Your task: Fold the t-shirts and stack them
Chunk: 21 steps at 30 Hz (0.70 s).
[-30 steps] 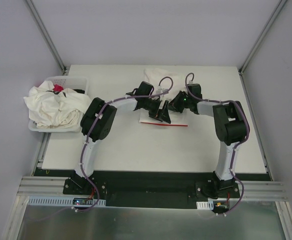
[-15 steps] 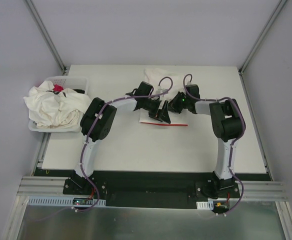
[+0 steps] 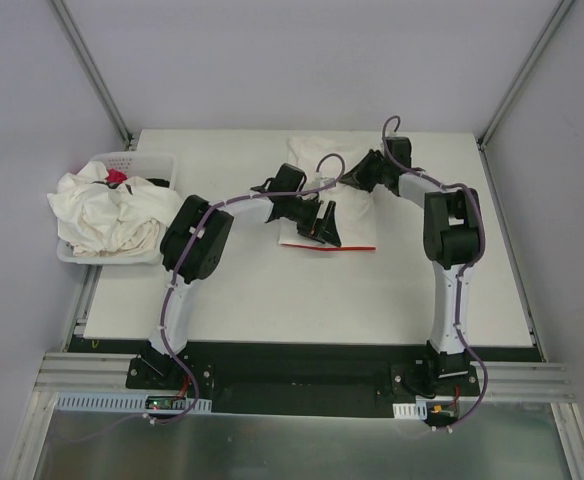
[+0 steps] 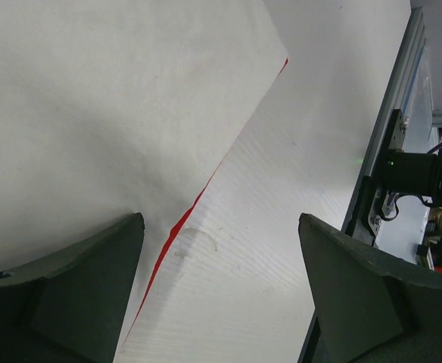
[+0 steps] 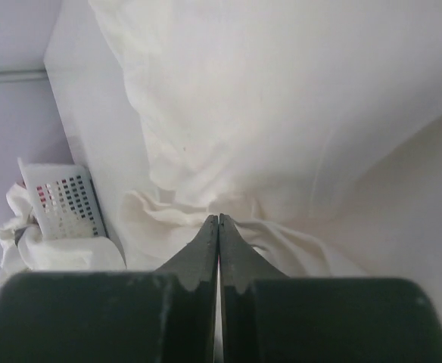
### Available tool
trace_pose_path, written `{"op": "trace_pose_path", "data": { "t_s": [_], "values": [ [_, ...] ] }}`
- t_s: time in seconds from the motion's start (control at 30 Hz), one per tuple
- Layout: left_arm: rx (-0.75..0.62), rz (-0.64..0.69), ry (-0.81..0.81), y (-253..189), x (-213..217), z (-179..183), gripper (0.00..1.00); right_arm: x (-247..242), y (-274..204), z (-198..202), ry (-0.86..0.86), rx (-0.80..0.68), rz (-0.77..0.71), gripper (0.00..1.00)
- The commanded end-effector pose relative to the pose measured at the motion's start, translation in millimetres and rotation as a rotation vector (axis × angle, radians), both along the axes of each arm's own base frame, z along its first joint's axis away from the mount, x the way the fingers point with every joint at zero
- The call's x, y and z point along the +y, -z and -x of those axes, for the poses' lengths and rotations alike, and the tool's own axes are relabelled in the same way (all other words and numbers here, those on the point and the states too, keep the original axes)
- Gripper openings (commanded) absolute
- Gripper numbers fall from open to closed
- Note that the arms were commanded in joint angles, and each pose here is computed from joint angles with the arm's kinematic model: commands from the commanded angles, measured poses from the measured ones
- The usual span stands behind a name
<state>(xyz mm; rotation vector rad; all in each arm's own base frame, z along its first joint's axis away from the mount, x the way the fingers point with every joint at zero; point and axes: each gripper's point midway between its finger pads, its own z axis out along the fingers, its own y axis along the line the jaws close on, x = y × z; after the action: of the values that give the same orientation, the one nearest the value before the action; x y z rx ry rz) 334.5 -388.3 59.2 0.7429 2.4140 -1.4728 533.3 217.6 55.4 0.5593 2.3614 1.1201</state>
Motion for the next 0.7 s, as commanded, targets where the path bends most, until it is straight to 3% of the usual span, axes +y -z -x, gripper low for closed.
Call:
{"op": "trace_pose_path", "data": {
  "t_s": [0.0,0.13,0.27,0.47,0.67],
  "values": [
    [0.007,-0.001,0.012,-1,7,8,0.83,-42,-35,-51,0.072,-0.122,0.077,0.01],
    [0.007,0.002,0.008,-2,8,10,0.83,-68,-52,-76,0.100,-0.149,0.095,0.01],
    [-0.005,-0.001,0.007,-6,10,12,0.83,-88,-76,-71,0.119,-0.165,0.087,0.01],
    [-0.021,0.000,0.004,-10,11,12,0.83,-85,-102,-4,0.119,-0.201,0.048,0.01],
    [-0.025,-0.001,0.007,-9,11,12,0.83,-53,-84,49,0.070,-0.152,0.002,0.01]
  ]
}}
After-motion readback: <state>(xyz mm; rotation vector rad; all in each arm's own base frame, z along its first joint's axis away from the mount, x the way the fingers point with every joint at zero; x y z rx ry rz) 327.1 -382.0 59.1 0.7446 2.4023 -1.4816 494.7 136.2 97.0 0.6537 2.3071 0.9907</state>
